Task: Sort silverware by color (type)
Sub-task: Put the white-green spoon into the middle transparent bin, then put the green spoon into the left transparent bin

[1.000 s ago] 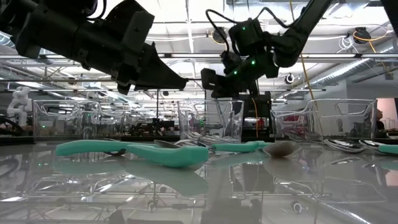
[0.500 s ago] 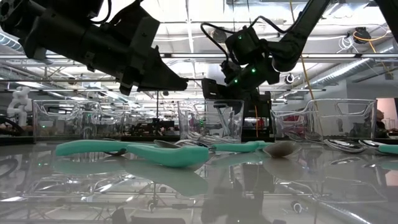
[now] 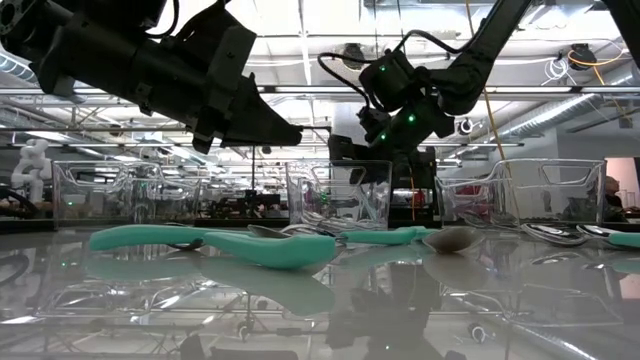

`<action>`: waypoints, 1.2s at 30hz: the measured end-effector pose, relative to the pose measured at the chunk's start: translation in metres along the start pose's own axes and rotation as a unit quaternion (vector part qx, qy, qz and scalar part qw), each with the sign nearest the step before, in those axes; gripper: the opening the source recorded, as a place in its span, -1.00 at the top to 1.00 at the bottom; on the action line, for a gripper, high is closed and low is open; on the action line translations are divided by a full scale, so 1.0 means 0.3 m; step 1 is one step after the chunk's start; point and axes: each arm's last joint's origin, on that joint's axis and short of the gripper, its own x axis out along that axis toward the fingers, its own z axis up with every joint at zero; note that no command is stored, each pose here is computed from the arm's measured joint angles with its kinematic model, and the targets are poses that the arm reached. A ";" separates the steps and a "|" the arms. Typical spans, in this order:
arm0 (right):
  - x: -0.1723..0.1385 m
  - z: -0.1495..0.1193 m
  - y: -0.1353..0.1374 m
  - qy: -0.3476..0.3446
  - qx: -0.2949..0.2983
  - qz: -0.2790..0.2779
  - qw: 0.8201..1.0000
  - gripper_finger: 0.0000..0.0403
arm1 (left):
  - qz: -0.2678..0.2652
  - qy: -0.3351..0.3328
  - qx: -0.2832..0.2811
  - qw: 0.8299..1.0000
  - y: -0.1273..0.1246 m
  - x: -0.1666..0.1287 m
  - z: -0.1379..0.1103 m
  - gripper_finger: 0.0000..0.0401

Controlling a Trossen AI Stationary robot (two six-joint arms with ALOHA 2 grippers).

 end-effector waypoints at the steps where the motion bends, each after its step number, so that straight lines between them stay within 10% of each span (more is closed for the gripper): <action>1: 0.000 -0.001 -0.001 0.001 -0.002 -0.001 1.000 0.80 | -0.001 0.000 0.000 1.000 -0.001 -0.001 0.000 0.96; 20: -0.037 0.026 0.013 0.007 -0.061 0.034 0.998 0.18 | 0.004 0.000 -0.008 1.000 0.000 -0.001 -0.001 0.96; 29: -0.330 0.114 0.063 0.014 -0.260 0.112 0.959 -0.03 | 0.018 0.053 0.038 0.998 -0.037 -0.004 -0.009 0.67; 36: -0.582 -0.040 0.015 0.063 -0.328 0.228 0.915 -0.02 | 0.058 0.150 0.066 0.985 -0.104 0.003 0.065 0.29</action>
